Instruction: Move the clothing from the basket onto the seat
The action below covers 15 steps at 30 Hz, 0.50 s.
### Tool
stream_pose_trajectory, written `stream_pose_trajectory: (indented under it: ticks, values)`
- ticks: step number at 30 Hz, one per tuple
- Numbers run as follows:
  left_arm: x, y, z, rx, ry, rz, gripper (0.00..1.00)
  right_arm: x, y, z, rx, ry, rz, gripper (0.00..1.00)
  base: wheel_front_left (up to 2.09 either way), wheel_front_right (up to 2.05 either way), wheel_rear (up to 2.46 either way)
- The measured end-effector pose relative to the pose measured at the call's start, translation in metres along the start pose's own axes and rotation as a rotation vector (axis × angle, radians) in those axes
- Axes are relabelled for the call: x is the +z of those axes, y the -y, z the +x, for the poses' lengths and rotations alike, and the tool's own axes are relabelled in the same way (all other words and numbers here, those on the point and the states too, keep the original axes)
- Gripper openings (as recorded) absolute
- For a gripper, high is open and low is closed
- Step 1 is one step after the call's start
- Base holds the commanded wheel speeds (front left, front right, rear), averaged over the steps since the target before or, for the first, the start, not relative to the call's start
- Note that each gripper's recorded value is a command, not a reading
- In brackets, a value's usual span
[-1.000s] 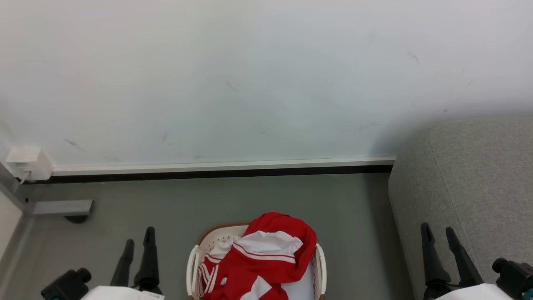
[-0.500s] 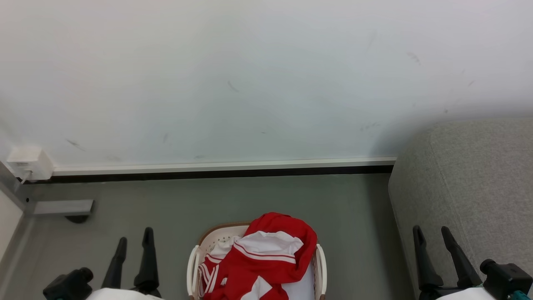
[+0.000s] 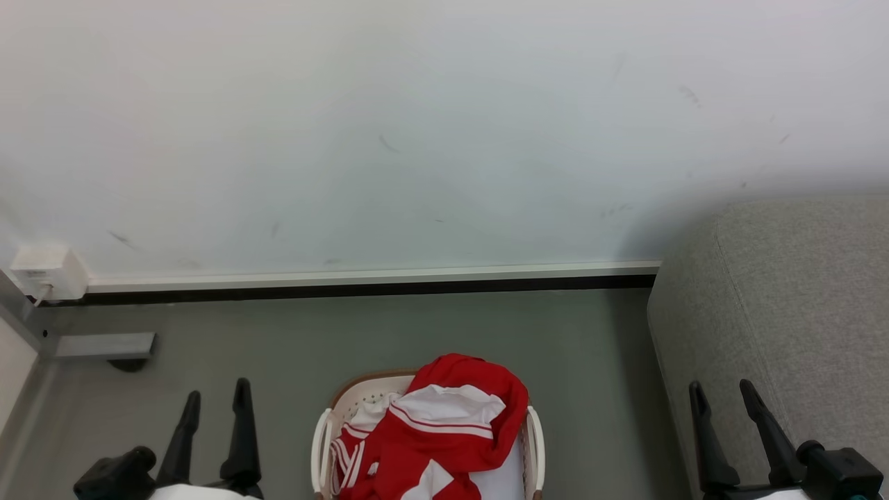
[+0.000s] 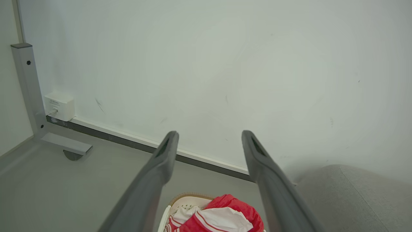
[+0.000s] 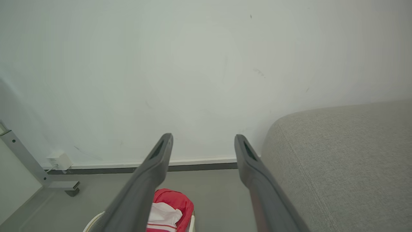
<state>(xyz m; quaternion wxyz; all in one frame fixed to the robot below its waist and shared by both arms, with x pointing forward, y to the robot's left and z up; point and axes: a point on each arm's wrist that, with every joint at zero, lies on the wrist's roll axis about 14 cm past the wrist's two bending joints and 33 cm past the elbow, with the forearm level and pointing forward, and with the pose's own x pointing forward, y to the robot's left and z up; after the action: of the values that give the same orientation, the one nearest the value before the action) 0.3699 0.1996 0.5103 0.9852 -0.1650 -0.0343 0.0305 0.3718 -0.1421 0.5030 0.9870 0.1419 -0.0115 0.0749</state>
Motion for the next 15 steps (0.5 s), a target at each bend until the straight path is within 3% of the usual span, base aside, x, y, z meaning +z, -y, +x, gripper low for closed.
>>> stream_pose_trajectory:
  ticks: [15]
  values:
    - [-0.0012,0.0018,-0.0014,-0.022,0.010,0.107,1.00,0.0011,0.0026,-0.0028,0.003,0.015,-0.089,1.00,0.00,0.00,0.00]
